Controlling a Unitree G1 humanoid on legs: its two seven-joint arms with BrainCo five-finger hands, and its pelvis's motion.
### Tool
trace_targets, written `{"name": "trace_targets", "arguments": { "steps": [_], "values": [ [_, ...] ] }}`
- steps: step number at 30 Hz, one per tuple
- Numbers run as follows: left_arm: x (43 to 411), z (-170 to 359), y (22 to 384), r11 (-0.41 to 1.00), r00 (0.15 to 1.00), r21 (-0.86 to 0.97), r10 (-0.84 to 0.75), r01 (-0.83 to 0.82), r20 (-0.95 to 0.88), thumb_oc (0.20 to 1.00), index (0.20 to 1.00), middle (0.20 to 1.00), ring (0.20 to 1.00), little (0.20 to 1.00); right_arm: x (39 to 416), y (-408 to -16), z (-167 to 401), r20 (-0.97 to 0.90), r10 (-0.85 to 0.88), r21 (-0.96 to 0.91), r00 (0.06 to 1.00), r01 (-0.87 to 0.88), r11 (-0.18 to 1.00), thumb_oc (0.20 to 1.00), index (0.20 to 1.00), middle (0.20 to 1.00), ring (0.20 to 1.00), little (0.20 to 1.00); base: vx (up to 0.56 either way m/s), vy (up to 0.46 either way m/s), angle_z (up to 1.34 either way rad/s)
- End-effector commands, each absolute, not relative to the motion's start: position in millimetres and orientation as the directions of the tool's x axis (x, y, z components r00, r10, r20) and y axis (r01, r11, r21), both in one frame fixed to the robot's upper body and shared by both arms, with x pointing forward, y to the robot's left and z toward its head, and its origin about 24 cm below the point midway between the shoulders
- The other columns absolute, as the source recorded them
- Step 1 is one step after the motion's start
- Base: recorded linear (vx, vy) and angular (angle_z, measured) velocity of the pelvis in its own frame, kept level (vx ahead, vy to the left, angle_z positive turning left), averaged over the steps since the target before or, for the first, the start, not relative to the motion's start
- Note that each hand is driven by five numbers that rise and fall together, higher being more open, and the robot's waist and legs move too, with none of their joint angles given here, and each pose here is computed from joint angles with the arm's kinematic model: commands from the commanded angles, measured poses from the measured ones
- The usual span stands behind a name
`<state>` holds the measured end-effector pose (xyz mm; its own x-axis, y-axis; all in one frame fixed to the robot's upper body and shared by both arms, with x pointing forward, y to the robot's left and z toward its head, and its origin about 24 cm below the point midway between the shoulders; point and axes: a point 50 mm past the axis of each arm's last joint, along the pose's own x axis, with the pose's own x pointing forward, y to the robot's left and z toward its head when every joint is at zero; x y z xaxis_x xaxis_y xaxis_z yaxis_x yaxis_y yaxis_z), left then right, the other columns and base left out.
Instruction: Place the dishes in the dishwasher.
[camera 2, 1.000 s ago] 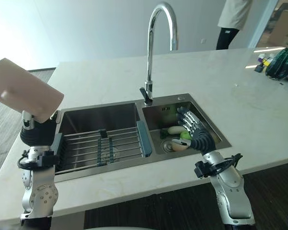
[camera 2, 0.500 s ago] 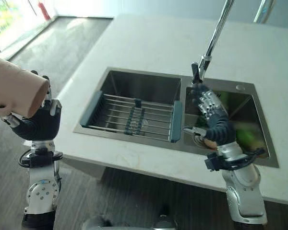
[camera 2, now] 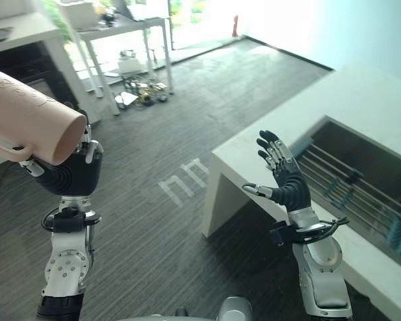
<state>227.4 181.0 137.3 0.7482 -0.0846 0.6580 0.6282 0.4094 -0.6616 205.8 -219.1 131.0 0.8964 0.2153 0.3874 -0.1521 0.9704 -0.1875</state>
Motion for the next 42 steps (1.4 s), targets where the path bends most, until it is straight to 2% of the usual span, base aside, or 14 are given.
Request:
{"name": "trace_targets", "arguments": {
  "steps": [1, 8, 12, 16, 20, 28, 29, 33, 42],
  "values": [
    [222, 163, 173, 0.458, 0.650, -0.524, -0.173, 0.718, 0.740, 0.200, 0.200, 0.200, 0.200, 0.200, 208, -223, 157, 0.506, 0.223, -0.189, 0.833, -0.146, 0.971, 1.000, 1.000, 1.000, 1.000, 1.000, 0.12, -0.006, 1.54],
    [218, 161, 173, 0.479, 0.637, -0.495, -0.195, 0.725, 0.745, 0.200, 0.200, 0.200, 0.200, 0.200, 210, -206, 160, 0.543, 0.277, -0.193, 0.793, -0.203, 0.960, 1.000, 1.000, 1.000, 1.000, 1.000, 0.08, -0.181, 0.84],
    [213, 157, 180, 0.487, 0.660, -0.524, -0.158, 0.699, 0.734, 0.200, 0.200, 0.200, 0.200, 0.200, 216, -199, 159, 0.512, 0.320, -0.209, 0.797, -0.246, 0.946, 1.000, 1.000, 1.000, 1.000, 1.000, 0.08, -0.207, 0.59],
    [224, 162, 166, 0.377, 0.607, -0.504, -0.233, 0.777, 0.760, 0.200, 0.200, 0.200, 0.200, 0.200, 216, -215, 164, 0.553, 0.227, -0.222, 0.802, -0.121, 0.968, 1.000, 1.000, 1.000, 1.000, 1.000, -0.13, 0.001, 1.57],
    [224, 159, 177, 0.402, 0.614, -0.514, -0.174, 0.758, 0.770, 0.200, 0.200, 0.200, 0.200, 0.200, 216, -212, 158, 0.544, 0.271, -0.232, 0.795, -0.168, 0.958, 1.000, 1.000, 1.000, 1.000, 1.000, -0.01, 0.124, 0.57],
    [225, 158, 176, 0.439, 0.630, -0.506, -0.200, 0.742, 0.750, 0.200, 0.200, 0.200, 0.200, 0.200, 219, -206, 157, 0.551, 0.237, -0.200, 0.800, -0.149, 0.968, 1.000, 1.000, 1.000, 1.000, 1.000, 0.00, 0.032, 0.17],
    [225, 151, 174, 0.577, 0.656, -0.424, -0.279, 0.698, 0.701, 0.200, 0.200, 0.200, 0.200, 0.200, 228, -197, 144, 0.510, 0.190, -0.171, 0.839, -0.117, 0.978, 1.000, 1.000, 1.000, 1.000, 1.000, 0.00, 0.000, 0.00],
    [227, 148, 172, 0.580, 0.670, -0.439, -0.269, 0.686, 0.692, 0.200, 0.200, 0.200, 0.200, 0.200, 220, -204, 143, 0.498, 0.218, -0.148, 0.839, -0.166, 0.975, 1.000, 1.000, 1.000, 1.000, 1.000, 0.06, -0.077, 0.00],
    [228, 145, 177, 0.595, 0.682, -0.443, -0.260, 0.671, 0.683, 0.200, 0.200, 0.200, 0.200, 0.200, 221, -204, 142, 0.495, 0.216, -0.159, 0.842, -0.157, 0.975, 1.000, 1.000, 1.000, 1.000, 1.000, 0.07, -0.091, 0.07]
  ]
}}
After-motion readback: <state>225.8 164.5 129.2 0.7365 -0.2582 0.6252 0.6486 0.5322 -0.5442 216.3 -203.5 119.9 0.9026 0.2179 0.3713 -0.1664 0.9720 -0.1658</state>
